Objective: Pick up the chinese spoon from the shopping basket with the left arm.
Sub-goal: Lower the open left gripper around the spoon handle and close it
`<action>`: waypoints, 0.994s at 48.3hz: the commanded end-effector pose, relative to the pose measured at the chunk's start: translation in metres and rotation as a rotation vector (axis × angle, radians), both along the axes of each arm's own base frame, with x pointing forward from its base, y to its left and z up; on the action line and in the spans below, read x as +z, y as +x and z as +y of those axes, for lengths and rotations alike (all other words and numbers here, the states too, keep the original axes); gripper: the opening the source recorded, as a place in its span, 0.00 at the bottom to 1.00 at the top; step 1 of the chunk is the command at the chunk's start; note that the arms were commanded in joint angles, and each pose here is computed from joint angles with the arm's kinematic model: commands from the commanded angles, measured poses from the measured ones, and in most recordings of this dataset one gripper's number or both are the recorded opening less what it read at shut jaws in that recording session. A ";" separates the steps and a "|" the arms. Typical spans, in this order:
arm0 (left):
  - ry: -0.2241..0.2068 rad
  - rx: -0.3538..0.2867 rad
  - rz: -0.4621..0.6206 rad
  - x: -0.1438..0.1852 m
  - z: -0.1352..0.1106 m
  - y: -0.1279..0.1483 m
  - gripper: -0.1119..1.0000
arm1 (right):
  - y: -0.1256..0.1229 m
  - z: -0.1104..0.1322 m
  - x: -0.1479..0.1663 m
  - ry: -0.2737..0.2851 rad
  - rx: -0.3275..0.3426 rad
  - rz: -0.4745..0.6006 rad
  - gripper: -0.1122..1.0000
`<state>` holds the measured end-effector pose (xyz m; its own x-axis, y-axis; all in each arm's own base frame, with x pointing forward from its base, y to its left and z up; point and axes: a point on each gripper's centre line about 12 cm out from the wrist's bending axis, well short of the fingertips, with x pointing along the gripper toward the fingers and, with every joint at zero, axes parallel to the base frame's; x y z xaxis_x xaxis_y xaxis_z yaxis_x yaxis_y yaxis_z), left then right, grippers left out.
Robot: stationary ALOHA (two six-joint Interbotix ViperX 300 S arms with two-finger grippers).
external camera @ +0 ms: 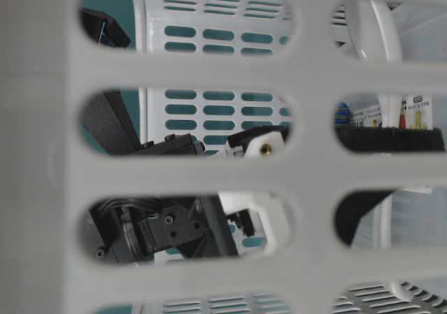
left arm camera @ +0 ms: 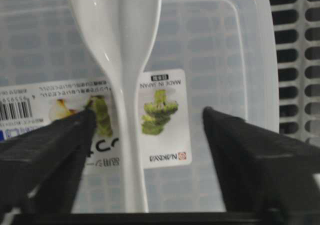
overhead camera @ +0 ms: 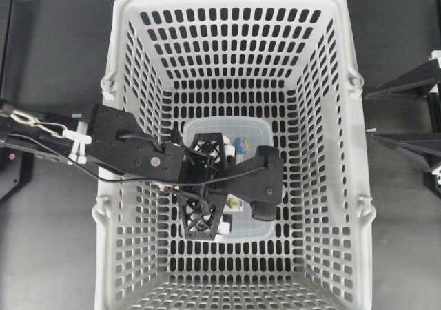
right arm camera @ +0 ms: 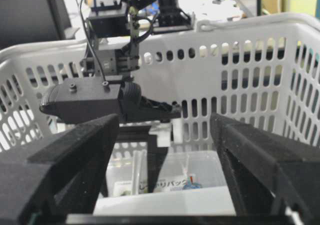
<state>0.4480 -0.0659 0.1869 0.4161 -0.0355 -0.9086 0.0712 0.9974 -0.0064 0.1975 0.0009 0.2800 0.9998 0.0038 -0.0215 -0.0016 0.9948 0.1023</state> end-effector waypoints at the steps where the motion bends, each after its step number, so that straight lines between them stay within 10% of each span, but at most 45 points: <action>1: 0.000 0.011 -0.008 0.003 0.004 0.001 0.76 | 0.001 0.000 0.002 0.003 -0.002 -0.008 0.74; 12: 0.000 0.005 -0.028 0.012 0.004 0.002 0.21 | 0.001 0.000 0.000 0.006 -0.002 -0.003 0.74; 48: -0.021 0.025 -0.182 0.211 0.008 -0.018 0.21 | 0.001 0.000 0.001 0.009 -0.002 -0.008 0.74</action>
